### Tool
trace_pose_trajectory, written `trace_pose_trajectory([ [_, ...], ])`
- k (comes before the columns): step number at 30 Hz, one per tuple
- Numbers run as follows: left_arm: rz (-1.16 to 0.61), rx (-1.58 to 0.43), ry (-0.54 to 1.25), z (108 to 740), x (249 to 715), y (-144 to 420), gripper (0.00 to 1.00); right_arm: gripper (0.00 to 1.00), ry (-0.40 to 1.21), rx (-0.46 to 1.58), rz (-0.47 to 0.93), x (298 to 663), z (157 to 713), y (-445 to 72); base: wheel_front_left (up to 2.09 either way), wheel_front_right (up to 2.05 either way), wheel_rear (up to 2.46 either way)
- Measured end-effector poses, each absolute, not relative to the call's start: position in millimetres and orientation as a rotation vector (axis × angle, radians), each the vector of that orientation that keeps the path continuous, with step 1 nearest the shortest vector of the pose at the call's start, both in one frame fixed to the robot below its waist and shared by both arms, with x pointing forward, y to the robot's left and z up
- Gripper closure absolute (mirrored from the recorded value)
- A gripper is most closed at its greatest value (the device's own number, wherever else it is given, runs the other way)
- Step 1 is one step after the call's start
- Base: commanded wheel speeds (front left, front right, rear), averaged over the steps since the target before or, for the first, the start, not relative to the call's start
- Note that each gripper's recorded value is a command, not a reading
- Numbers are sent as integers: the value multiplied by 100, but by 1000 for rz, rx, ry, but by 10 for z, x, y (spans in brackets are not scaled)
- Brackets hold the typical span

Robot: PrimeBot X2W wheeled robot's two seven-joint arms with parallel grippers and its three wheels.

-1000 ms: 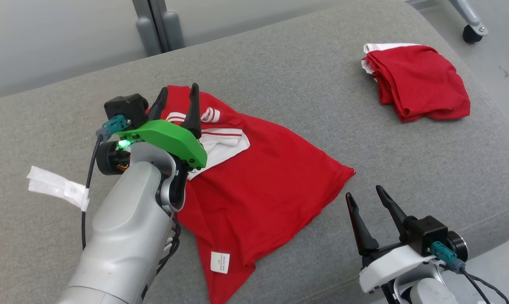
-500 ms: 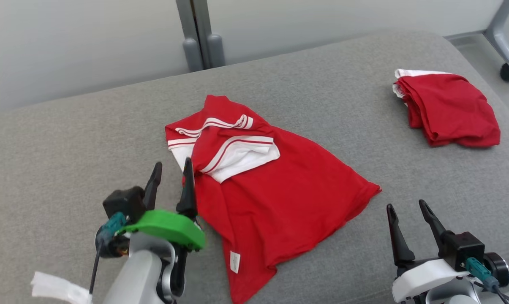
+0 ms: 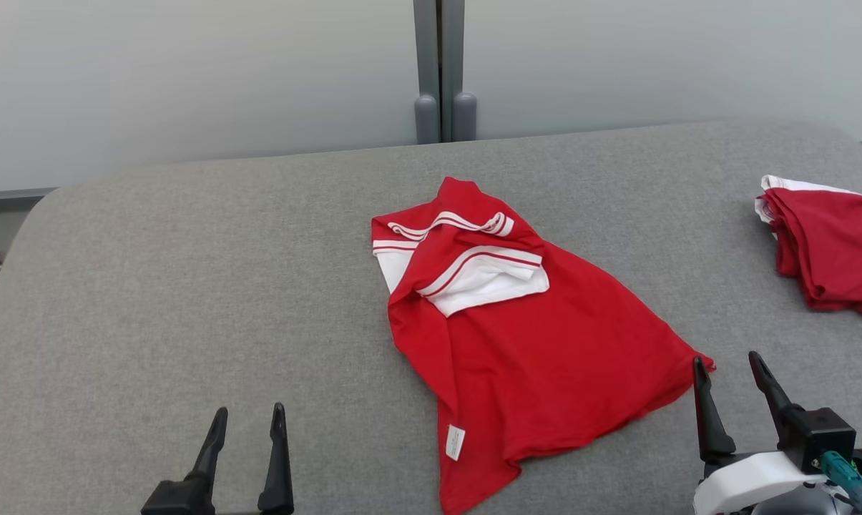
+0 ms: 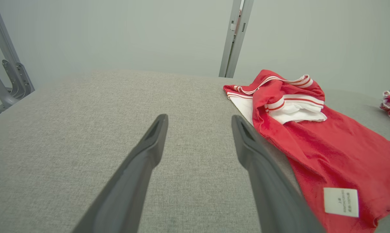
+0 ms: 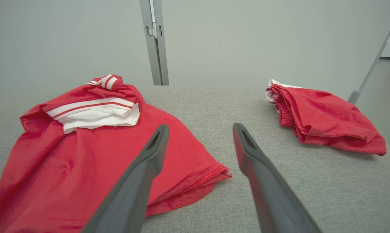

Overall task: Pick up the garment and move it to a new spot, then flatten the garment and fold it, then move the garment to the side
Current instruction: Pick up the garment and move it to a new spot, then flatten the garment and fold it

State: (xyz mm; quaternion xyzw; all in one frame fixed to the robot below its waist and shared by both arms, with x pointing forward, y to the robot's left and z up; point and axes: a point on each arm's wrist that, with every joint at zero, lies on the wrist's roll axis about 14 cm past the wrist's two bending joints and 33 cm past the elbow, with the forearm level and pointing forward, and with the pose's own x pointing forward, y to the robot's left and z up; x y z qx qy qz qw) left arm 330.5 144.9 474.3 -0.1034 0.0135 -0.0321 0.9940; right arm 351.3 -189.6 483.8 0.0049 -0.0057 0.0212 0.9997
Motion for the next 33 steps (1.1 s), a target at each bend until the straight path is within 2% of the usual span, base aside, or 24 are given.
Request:
trace_pose_trajectory([
  [11, 7, -203, 49, 4619, 2935, 1791, 0, 0, -8, 11, 96, 3502, 4829, -1725, 0, 0, 0],
  [33, 16, -243, 51, 4611, 2919, 1785, 0, 0, 9, 11, 112, 3490, 4775, -1672, 0, 0, 0],
])
